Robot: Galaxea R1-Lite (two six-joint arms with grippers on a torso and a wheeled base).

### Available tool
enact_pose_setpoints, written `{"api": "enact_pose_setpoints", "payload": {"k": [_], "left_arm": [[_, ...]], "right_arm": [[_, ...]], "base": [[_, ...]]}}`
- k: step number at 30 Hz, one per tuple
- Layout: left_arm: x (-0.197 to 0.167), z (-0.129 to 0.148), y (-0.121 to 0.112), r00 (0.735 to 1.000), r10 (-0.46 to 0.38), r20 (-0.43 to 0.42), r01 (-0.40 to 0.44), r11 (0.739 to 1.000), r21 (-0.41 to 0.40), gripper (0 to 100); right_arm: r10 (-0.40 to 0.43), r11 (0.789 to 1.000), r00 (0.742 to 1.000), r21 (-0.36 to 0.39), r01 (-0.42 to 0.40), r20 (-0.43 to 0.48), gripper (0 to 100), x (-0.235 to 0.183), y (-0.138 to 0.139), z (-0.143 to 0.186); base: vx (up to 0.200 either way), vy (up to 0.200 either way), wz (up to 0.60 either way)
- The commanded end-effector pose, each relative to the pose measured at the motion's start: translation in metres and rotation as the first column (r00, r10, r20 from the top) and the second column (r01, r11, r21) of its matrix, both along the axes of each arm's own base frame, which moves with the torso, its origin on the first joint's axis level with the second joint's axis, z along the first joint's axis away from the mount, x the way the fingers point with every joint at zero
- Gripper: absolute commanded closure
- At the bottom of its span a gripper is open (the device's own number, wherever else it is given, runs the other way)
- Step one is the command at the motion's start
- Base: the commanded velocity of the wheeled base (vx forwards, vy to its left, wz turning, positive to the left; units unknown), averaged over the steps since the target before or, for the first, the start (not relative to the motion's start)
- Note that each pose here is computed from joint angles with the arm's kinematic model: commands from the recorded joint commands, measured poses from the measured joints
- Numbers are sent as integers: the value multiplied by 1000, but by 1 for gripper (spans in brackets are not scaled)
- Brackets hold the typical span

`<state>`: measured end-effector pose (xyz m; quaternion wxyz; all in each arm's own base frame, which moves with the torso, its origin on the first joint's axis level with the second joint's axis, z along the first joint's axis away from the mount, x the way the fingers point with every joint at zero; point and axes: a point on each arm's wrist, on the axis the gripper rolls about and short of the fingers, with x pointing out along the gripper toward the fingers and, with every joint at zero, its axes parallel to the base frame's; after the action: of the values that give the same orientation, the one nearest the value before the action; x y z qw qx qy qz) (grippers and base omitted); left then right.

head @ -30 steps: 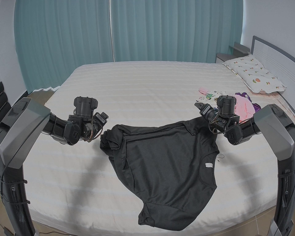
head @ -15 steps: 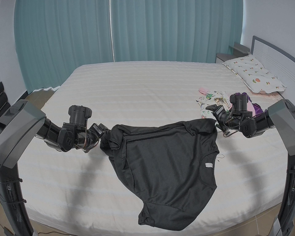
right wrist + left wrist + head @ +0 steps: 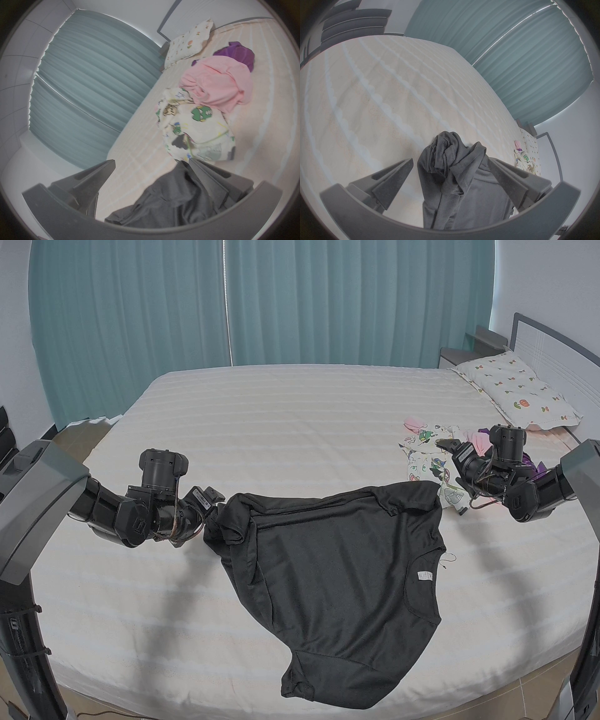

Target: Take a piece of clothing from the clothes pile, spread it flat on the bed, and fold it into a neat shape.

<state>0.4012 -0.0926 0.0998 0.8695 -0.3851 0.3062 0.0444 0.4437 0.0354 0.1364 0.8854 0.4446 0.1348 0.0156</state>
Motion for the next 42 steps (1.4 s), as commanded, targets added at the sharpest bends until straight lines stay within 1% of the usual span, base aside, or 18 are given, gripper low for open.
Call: {"api": "enact_pose_setpoints", "payload": {"k": [1, 4, 7, 9, 11, 16, 17, 20, 22, 23, 24, 28, 31, 33, 35, 38, 39, 42], "left_arm": [[4, 4, -11, 1000, -24, 21, 24, 1000, -6, 0], [8, 1, -19, 999, -45, 26, 45, 999, 5, 0], [13, -10, -25, 997, -81, 19, 80, 995, 64, 0], [16, -17, -30, 995, -103, 12, 101, 991, 89, 0], [19, -20, -37, 993, -113, 12, 112, 989, 92, 0], [34, -19, -45, 993, -108, 51, 102, 990, 98, 0], [34, -19, -45, 993, -108, 51, 102, 990, 98, 100], [45, -34, -50, 995, -101, 10, 97, 977, 190, 100], [49, -37, -51, 997, -76, 15, 71, 972, 222, 100], [49, -37, -51, 997, -76, 15, 71, 972, 222, 100], [56, -29, -49, 998, -31, 54, 17, 970, 241, 100], [59, -19, -45, 996, -5, 86, -16, 970, 242, 100], [63, 8, -30, 988, 36, 152, -69, 972, 224, 100], [65, 19, -20, 983, 55, 174, -92, 972, 216, 100], [65, 27, -11, 985, 66, 160, -101, 970, 219, 100], [63, 36, 1, 993, 68, 99, -90, 968, 236, 100], [61, 44, 9, 996, 64, 70, -79, 969, 232, 100], [60, 51, 23, 999, 43, 33, -48, 978, 202, 100]], "right_arm": [[8, 1000, 997, -1, -8, -83, 0, -27, 5, -11], [17, 1000, 989, -5, -18, -147, 0, -50, 10, -23], [29, 1000, 984, -4, -30, -176, 0, -72, 12, -31], [35, 999, 984, -4, -36, -175, 0, -83, 13, -37], [46, 999, 985, -3, -47, -164, 0, -91, 15, -42], [84, 996, 988, -6, -86, -129, 0, -107, 26, -53], [84, 996, 988, -6, -86, -129, 0, -107, 26, -53], [103, 995, 987, -6, -104, -123, 0, -111, 32, -53], [106, 994, 987, -5, -107, -121, 0, -111, 33, -53], [106, 994, 987, -5, -107, -121, 0, -111, 33, -53], [107, 994, 987, -5, -109, -123, 0, -110, 33, -54], [107, 994, 986, -5, -109, -124, 0, -110, 33, -54], [106, 994, 987, -5, -107, -124, 0, -109, 33, -55], [106, 994, 986, -5, -107, -126, 0, -109, 33, -56], [107, 994, 986, -6, -109, -130, 0, -108, 34, -57], [110, 994, 984, -8, -112, -142, 0, -108, 35, -61], [112, 993, 983, -10, -115, -146, 0, -107, 36, -63], [120, 992, 978, -12, -124, -169, 0, -108, 39, -71]], "base": [[0, 0, 0], [0, 0, 0], [0, 0, 0], [0, 0, 0], [0, 0, 0], [0, 0, 0], [0, 0, 0], [0, 0, 0], [0, 0, 0], [0, 0, 0], [0, 0, 0], [0, 0, 0], [0, 0, 0], [0, 0, 0], [0, 0, 0], [0, 0, 0], [0, 0, 0], [0, 0, 0]]}}
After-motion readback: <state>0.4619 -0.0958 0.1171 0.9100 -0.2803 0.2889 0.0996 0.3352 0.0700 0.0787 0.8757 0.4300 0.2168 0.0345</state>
